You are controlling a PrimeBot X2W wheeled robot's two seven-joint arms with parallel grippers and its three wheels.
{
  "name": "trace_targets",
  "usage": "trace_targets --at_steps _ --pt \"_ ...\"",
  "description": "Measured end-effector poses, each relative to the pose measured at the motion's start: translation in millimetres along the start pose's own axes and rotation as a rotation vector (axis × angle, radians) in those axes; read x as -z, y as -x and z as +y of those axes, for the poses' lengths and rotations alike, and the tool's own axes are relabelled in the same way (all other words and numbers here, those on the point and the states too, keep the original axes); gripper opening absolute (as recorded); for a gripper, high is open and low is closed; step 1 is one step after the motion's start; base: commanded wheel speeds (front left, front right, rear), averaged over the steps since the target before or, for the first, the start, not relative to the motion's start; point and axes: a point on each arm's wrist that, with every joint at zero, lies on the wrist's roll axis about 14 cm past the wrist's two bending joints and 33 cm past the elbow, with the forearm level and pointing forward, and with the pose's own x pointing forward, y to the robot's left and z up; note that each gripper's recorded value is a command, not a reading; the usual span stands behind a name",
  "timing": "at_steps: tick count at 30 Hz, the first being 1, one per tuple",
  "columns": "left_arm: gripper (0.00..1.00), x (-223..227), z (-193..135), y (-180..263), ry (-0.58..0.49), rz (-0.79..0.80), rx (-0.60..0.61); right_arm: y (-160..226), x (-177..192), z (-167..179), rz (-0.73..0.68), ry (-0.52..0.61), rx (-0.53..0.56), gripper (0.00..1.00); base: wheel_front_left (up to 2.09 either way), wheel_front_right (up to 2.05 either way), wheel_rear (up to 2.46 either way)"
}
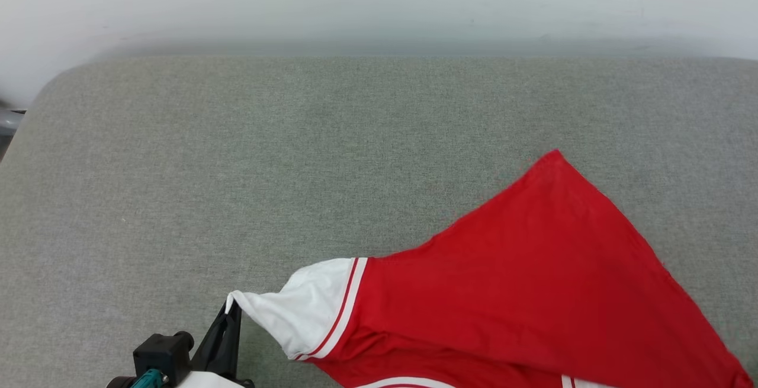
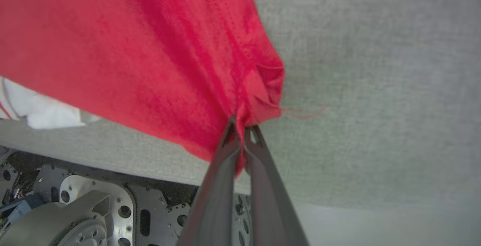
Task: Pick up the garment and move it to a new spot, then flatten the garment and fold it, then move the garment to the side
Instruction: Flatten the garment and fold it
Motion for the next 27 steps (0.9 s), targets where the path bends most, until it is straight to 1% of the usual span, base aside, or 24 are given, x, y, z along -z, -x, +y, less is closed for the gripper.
trace_targets --at_steps 2,4,5,6,8,12,16,17,18,19,23,27 --pt "0.00 0.9 1.0 0.0 -0.003 0.003 -0.001 -1.4 17.3 3.8 0.032 -0.028 -0.005 0.00 0.00 0.00 0.00" --pt "0.00 1.2 1.3 0.1 -0.003 0.005 -0.002 -2.4 24.6 6.9 0.040 -0.046 -0.008 0.00 0.00 0.00 0.00" --pt "0.00 1.4 1.2 0.3 -0.002 0.006 -0.001 -2.7 23.6 7.1 0.030 -0.052 -0.006 0.25 0.00 0.00 0.00" --pt "0.00 1.3 1.1 0.5 -0.003 0.005 -0.001 -2.7 20.4 6.1 0.010 -0.052 0.000 1.00 0.00 0.00 0.00" --pt "0.00 0.7 0.7 1.1 -0.003 0.003 0.000 -1.1 11.2 4.0 -0.031 -0.049 0.011 1.00 0.00 0.00 0.00" --pt "0.00 -2.4 0.6 2.9 -0.006 -0.007 -0.001 10.1 -32.4 -2.7 -0.184 -0.031 0.032 1.00 0.00 0.00 0.00" --pt "0.00 -5.8 0.4 5.3 -0.006 -0.017 -0.003 26.2 -88.8 -3.6 -0.345 0.014 0.039 1.00 0.00 0.00 0.00" --pt "0.00 -6.5 0.8 5.8 -0.006 -0.018 -0.005 30.7 -103.5 -1.9 -0.382 0.036 0.039 1.00 0.00 0.00 0.00" --pt "0.00 -7.8 0.8 5.7 -0.011 -0.021 -0.005 38.5 -131.2 3.2 -0.442 0.078 0.035 1.00 0.00 0.00 0.00" --pt "0.00 -8.7 0.6 5.3 -0.011 -0.023 -0.005 41.6 -144.4 7.1 -0.466 0.101 0.030 1.00 0.00 0.00 0.00" --pt "0.00 -12.9 -0.9 0.8 -0.011 -0.034 -0.005 45.7 -189.6 29.5 -0.507 0.218 0.000 1.00 0.00 0.00 0.00" --pt "0.00 -15.2 -2.4 -5.1 -0.010 -0.040 -0.003 32.7 -219.5 62.1 -0.468 0.338 -0.050 1.00 0.00 0.00 0.00"
